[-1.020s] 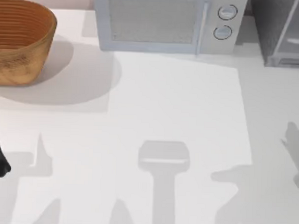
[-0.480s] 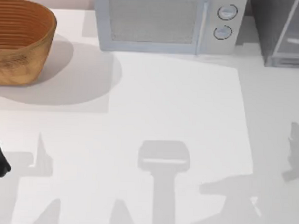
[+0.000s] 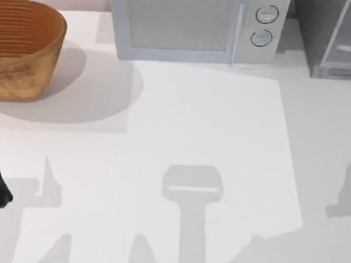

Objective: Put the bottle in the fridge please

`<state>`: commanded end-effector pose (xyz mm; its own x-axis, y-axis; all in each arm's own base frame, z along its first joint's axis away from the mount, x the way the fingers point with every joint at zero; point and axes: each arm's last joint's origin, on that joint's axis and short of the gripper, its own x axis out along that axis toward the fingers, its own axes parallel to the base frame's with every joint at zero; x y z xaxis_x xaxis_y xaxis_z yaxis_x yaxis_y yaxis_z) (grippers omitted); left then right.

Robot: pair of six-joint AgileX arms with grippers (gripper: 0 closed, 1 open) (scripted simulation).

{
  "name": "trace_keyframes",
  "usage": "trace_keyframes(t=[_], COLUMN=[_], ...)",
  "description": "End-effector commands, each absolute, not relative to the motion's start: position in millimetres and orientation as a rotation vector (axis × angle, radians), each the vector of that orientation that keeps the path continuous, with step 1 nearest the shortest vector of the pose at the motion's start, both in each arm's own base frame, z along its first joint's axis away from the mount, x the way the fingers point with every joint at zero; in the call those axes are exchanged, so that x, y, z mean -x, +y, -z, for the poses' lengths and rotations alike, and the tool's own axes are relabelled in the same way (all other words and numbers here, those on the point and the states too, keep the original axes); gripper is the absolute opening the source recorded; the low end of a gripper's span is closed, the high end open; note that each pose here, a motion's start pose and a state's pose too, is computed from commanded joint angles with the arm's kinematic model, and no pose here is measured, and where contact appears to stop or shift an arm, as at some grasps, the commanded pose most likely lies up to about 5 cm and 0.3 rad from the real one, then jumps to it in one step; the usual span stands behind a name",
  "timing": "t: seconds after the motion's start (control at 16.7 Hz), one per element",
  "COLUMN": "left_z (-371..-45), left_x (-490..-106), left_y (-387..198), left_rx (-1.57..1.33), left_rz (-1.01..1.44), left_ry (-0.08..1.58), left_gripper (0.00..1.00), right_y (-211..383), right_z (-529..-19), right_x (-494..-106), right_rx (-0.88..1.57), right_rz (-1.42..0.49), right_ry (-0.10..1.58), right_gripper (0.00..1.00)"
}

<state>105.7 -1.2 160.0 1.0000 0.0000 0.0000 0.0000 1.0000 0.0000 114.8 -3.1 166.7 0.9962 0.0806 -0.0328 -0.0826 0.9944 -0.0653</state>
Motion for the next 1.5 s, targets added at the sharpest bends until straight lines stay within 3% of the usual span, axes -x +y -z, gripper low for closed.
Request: trace_keyframes(t=[0.66,0.96,1.2,1.5], left_z=[-160.0,-160.0,-160.0,-160.0], left_x=[-105.7,-105.7,-105.7,-105.7], left_y=[-1.2,-1.2,-1.2,-1.2], left_rx=[0.0,0.0,0.0,0.0], left_rz=[0.0,0.0,0.0,0.0], left_ry=[0.0,0.0,0.0,0.0], left_gripper=[1.0,1.0,1.0,1.0], right_y=[-1.6,-4.5,-11.6,-36.8], right_z=[-162.8,-205.6,-250.9,-256.1], right_x=[-106.0,-116.0,-154.8,-258.9], right_rx=[0.0,0.01,0.021,0.015], right_rz=[0.001,0.002,-0.001,-0.001], right_ry=[-0.004,-0.077,-0.11,-0.041], right_gripper=[0.01,0.01,0.01,0.01])
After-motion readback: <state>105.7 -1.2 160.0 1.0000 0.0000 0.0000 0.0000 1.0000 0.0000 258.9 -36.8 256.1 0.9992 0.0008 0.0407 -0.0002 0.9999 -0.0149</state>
